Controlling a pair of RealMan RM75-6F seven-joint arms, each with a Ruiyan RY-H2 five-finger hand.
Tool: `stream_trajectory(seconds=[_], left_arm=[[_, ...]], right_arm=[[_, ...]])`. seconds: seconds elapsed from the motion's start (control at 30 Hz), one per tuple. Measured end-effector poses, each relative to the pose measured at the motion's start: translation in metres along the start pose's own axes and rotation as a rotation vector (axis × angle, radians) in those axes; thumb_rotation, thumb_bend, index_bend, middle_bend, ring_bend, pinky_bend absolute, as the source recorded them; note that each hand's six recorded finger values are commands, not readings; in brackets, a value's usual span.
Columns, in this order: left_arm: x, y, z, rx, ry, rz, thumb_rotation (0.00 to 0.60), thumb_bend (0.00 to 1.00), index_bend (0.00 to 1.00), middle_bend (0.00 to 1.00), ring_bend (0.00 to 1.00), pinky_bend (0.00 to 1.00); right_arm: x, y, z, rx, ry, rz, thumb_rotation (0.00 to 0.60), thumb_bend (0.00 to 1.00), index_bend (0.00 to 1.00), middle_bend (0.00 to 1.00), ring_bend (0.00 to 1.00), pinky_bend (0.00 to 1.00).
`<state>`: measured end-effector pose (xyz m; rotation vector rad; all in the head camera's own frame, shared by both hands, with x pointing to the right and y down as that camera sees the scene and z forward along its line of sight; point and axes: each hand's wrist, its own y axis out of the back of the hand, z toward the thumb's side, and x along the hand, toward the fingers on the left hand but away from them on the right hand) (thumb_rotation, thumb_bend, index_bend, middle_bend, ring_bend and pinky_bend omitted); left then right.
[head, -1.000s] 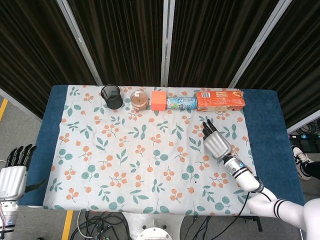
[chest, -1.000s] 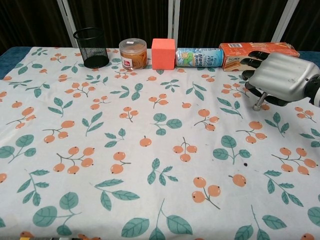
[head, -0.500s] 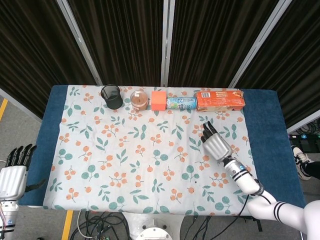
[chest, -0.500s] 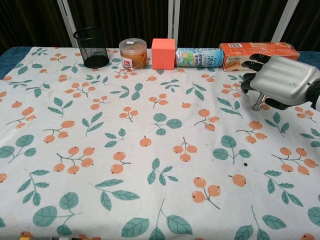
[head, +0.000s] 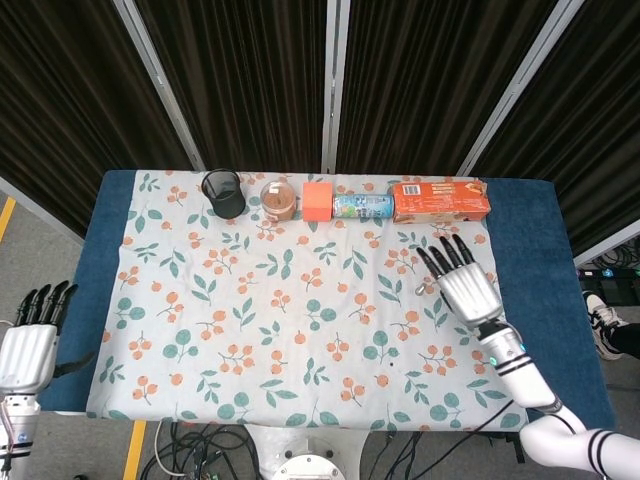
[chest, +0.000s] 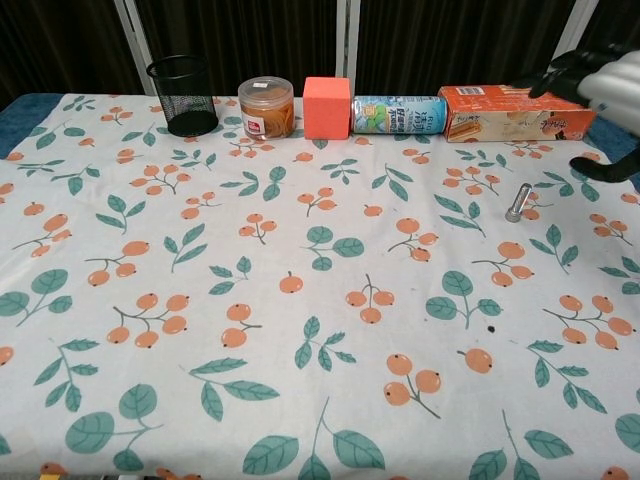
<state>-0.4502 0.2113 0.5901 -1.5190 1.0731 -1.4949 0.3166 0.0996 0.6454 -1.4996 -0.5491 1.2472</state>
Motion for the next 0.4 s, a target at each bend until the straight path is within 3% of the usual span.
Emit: stream_trajectory(seconds=[0.23,0.4], left_arm=[[0.006,-0.001,0.006,0.006,-0.014,-0.006,0.6,0.05,0.08,0.05,0.0,0.0],[0.007,-0.001,0.011,0.005,-0.021,-0.002,0.6,0.05,0.08,0.05,0.0,0.0]], right_arm=[[0.079,0.02,-0.064,-0.289,-0.189,-0.062,0.6,0.3,0.06,0.11,0.0,0.0],[0.132,0.024,-0.082,-0.349,-0.27,-0.112,0.6,0.3,0.06,0.11,0.0,0.0]])
